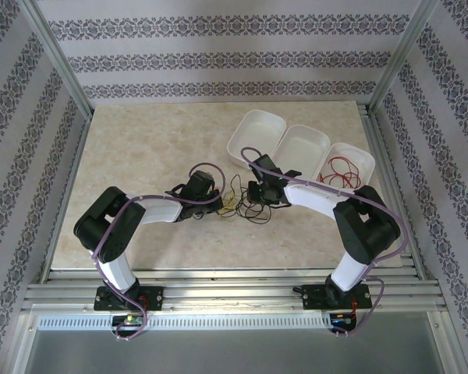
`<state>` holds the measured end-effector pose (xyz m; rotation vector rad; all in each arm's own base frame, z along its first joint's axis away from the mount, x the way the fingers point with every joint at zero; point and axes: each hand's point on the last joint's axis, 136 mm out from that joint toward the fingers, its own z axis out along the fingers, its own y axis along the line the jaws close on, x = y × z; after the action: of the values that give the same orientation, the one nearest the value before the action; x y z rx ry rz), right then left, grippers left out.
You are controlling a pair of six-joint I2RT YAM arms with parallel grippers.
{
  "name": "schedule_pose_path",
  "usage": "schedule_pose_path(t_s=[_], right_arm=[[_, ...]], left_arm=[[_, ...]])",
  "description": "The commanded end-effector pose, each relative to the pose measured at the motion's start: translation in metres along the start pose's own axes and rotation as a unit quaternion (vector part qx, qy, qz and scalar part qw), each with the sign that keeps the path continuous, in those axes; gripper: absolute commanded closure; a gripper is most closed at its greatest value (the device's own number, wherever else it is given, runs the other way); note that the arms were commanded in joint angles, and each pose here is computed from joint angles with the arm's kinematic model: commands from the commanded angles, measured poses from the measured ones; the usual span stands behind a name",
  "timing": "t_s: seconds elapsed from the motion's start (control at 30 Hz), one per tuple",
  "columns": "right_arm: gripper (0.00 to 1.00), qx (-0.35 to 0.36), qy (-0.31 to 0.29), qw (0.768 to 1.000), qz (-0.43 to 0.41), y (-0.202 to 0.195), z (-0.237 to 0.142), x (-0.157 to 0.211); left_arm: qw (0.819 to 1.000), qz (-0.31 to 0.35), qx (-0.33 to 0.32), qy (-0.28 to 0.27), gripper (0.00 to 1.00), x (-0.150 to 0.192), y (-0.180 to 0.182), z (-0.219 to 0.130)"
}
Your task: Untangle the cables
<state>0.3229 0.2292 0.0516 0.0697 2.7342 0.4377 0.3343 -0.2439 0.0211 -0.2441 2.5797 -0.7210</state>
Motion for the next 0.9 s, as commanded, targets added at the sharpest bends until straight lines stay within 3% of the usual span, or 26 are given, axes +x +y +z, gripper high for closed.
schedule_pose_path(t_s=[0.0,0.1,0.37,0.87], right_arm=[[0.87,-0.034,-0.022,0.999,-0.013,0.025,-0.012,-0.015],[0.95,-0.041,-0.033,0.998,-0.021,0.030,-0.024,-0.020],[0.98,-0.088,-0.089,0.991,-0.043,0.051,-0.080,-0.038],[0.99,-0.165,-0.205,0.962,-0.078,0.083,-0.176,-0.066]], left_arm=[[1.000,0.019,0.006,-0.004,1.00,-0.001,-0.001,-0.005],[0.998,0.040,0.030,-0.031,1.00,-0.014,-0.017,-0.013],[0.989,0.094,0.057,-0.098,1.00,-0.044,-0.047,-0.038],[0.986,0.135,0.030,-0.092,1.00,-0.044,-0.051,-0.039]])
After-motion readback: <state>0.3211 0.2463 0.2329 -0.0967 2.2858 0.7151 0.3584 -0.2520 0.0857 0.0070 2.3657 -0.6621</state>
